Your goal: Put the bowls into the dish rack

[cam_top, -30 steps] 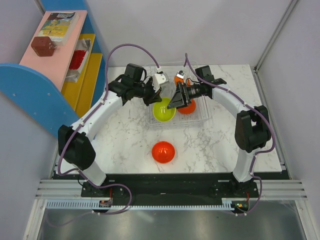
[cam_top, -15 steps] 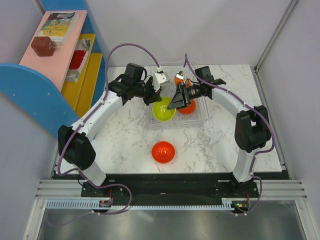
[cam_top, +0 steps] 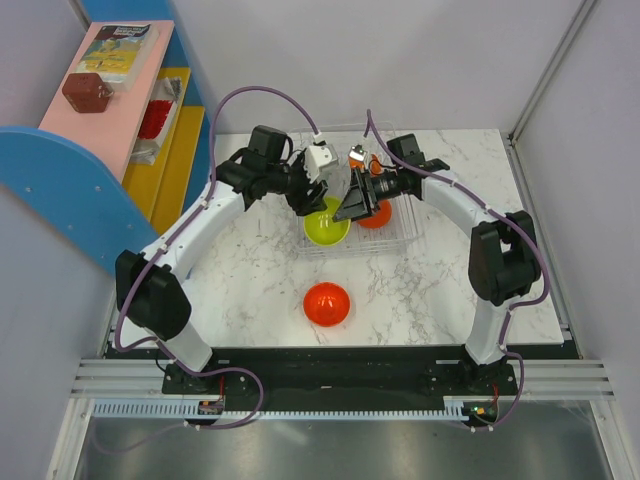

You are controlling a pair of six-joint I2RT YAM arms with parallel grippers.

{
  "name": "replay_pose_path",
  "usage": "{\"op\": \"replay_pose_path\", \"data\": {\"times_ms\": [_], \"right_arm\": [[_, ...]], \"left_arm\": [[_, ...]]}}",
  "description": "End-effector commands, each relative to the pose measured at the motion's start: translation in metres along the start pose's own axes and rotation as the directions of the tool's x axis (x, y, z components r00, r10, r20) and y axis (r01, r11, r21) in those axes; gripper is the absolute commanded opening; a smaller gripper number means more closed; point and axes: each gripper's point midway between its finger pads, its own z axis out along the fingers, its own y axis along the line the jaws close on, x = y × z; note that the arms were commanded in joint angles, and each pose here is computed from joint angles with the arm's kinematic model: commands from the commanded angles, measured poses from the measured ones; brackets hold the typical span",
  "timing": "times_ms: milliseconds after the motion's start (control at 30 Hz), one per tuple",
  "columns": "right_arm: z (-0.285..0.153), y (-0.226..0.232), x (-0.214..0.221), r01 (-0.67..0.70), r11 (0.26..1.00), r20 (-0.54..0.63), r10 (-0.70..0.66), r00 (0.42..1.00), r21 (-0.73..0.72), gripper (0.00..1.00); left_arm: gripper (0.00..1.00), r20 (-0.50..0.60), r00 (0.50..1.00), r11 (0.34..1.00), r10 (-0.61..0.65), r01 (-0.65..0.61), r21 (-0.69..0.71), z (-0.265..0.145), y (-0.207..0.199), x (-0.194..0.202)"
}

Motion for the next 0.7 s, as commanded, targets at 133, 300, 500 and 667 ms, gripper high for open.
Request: {"op": "replay_pose_path", "data": {"times_ms": [133, 300, 500, 667], "right_arm": [[0.000, 0.006, -0.006, 0.075, 0.997, 0.022, -0.075, 0.997, 0.019, 0.00], [-0.004, -0.009, -0.023, 0.100, 0.981, 0.068, -0.113, 0.991, 0.165, 0.00], [-0.027, -0.061, -0.062, 0.132, 0.837, 0.061, -0.193, 0.979, 0.532, 0.00], [-0.034, -0.085, -0.092, 0.196, 0.659, 0.005, -0.290, 0.957, 0.726, 0.00]], "left_arm": [[0.90, 0.049, 0.998, 0.998, -0.038, 0.041, -0.058, -0.017, 0.019, 0.001], [1.00, 0.103, 0.989, 0.987, -0.107, 0.119, -0.110, -0.060, 0.032, 0.017], [1.00, 0.078, 0.993, 0.995, -0.090, 0.093, -0.041, -0.083, -0.016, 0.051], [1.00, 0.102, 0.992, 0.996, -0.076, 0.072, 0.044, -0.096, -0.062, 0.062]]}}
